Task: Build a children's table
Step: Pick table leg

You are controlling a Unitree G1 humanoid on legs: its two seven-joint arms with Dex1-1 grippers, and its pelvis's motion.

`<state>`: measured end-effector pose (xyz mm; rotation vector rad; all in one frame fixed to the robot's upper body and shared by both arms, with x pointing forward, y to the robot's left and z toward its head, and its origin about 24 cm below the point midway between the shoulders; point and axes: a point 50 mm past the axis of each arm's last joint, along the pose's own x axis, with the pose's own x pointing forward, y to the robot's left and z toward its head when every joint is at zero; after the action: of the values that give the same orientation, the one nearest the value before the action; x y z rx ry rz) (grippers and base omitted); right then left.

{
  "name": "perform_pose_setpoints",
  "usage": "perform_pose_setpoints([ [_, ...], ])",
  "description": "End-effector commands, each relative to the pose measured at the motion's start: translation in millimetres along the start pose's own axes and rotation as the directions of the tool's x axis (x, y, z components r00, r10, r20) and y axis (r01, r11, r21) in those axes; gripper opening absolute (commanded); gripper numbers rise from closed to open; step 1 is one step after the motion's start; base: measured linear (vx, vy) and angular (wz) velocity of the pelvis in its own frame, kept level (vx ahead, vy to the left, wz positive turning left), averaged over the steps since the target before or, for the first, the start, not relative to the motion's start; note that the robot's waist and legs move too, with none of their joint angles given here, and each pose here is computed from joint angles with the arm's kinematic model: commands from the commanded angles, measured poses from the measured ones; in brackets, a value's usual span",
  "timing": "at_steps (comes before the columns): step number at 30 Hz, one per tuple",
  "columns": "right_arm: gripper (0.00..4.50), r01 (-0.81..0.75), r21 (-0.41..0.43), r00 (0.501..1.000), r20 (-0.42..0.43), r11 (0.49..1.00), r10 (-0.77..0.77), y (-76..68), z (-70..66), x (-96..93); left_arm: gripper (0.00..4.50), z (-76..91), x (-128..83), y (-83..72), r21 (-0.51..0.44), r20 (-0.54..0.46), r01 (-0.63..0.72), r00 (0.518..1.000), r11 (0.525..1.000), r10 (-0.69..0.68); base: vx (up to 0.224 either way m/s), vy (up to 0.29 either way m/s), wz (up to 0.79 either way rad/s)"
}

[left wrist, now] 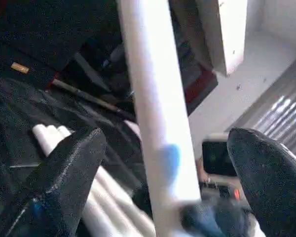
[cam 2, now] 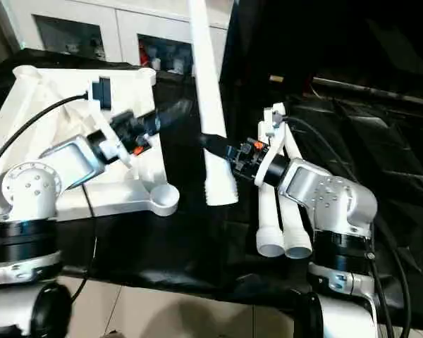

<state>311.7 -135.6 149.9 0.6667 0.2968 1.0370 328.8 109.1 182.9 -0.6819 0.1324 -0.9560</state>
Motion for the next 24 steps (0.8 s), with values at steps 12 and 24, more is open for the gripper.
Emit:
perform_pose_setpoints([
  [12, 1.86, -0.084, -0.072, 0.994, -0.078, 0.994, 0.078, 14.3, -5.8, -4.0, 4.5, 4.5, 15, -22.8, -0.101, 0.028, 0.102, 0.995, 0.99, -0.099, 0.0, 0.0, 0.0],
  [24, 1.86, 0.081, -0.374, 0.971, -0.178, 0.924, -0.157, 16.7, -15.9, 24.8, 4.14, -6.7, 17, -12.6, -0.026, -0.064, -0.073, 0.995, 0.997, 0.072, 0.0, 0.0, 0.0],
])
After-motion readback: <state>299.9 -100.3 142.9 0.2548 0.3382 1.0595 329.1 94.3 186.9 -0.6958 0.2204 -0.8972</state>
